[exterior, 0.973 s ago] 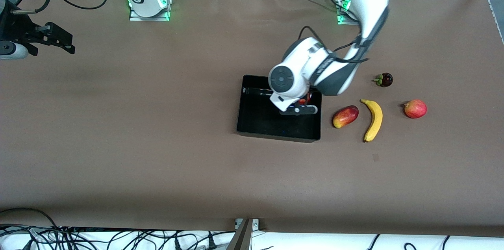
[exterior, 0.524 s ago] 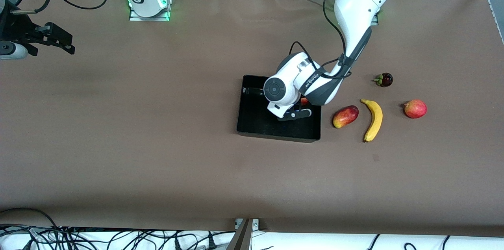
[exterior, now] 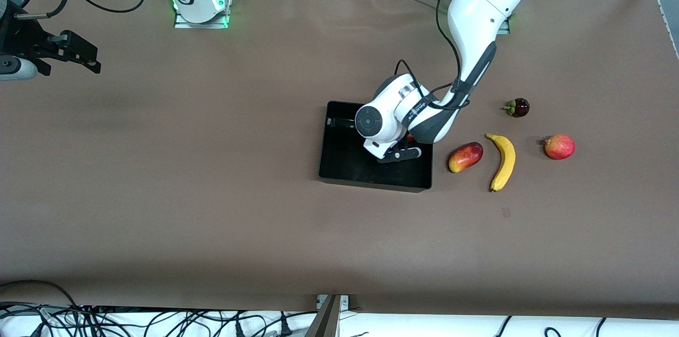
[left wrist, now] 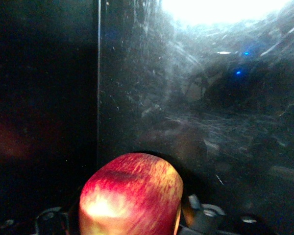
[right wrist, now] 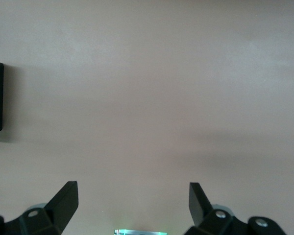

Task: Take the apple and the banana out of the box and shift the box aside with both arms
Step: 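Grasp the red apple in the box with the left gripper, then carry the red apple out and lower it beside the banana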

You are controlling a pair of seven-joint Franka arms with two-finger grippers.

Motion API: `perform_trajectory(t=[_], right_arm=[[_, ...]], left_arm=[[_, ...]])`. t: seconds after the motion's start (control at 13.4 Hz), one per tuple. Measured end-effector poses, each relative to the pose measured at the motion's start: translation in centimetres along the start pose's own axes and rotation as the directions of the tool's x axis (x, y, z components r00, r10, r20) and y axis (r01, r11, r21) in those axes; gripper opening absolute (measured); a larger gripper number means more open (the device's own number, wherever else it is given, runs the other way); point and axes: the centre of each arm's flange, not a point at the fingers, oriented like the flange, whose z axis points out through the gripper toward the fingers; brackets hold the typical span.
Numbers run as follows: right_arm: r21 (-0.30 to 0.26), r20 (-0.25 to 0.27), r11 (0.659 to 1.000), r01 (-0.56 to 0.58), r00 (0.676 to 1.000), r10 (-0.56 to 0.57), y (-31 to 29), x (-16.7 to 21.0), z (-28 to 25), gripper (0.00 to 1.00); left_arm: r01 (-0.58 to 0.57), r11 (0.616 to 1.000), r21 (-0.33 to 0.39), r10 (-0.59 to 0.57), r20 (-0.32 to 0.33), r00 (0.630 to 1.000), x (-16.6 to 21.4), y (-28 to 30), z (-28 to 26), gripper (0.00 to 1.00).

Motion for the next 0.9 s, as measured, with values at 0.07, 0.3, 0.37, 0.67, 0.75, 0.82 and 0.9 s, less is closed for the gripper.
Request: perform_trajectory(t=[0.07,0.3,0.37,0.67,0.75,0.82,0.9], right_arm=[[0.0,0.0,1.0,0.0,1.0,0.0,0.0,0.0,0.0,1.0],[0.0,-0.01,1.0,0.0,1.0,0.0,0.0,0.1,-0.1,1.0],[0.0,-0.011,1.0,0.0,1.0,0.0,0.0,0.1,-0.1,1.0],[0.0,-0.013,1.0,0.0,1.0,0.0,0.0,0.1,-0.1,1.0],[0.0,-0.013,1.0,0.0,1.0,0.0,0.0,0.1,-0.1,1.0],[0.0,-0.013,1.0,0.0,1.0,0.0,0.0,0.1,-0.1,1.0],[0.0,-0.013,1.0,0.0,1.0,0.0,0.0,0.1,-0.1,1.0]], left_arm=[[0.0,1.0,-0.002,0.0,-0.001,1.0,0.0,0.0,0.0,0.79],[0.005,1.0,-0.019,-0.005,-0.013,1.0,0.1,0.2,-0.8,0.76],[0.01,0.999,-0.033,-0.011,-0.017,1.0,0.2,0.2,-1.8,0.76],[0.034,0.999,-0.015,-0.034,0.009,0.999,1.2,-3.0,-9.1,0.76],[0.01,1.0,-0.008,-0.01,0.015,1.0,1.7,-4.5,-10.9,0.76],[-0.027,1.0,-0.001,0.027,0.03,0.999,2.7,-6.5,-12.0,0.76],[-0.068,0.998,-0.004,0.069,0.047,0.997,4.2,-8.9,-12.3,0.76]])
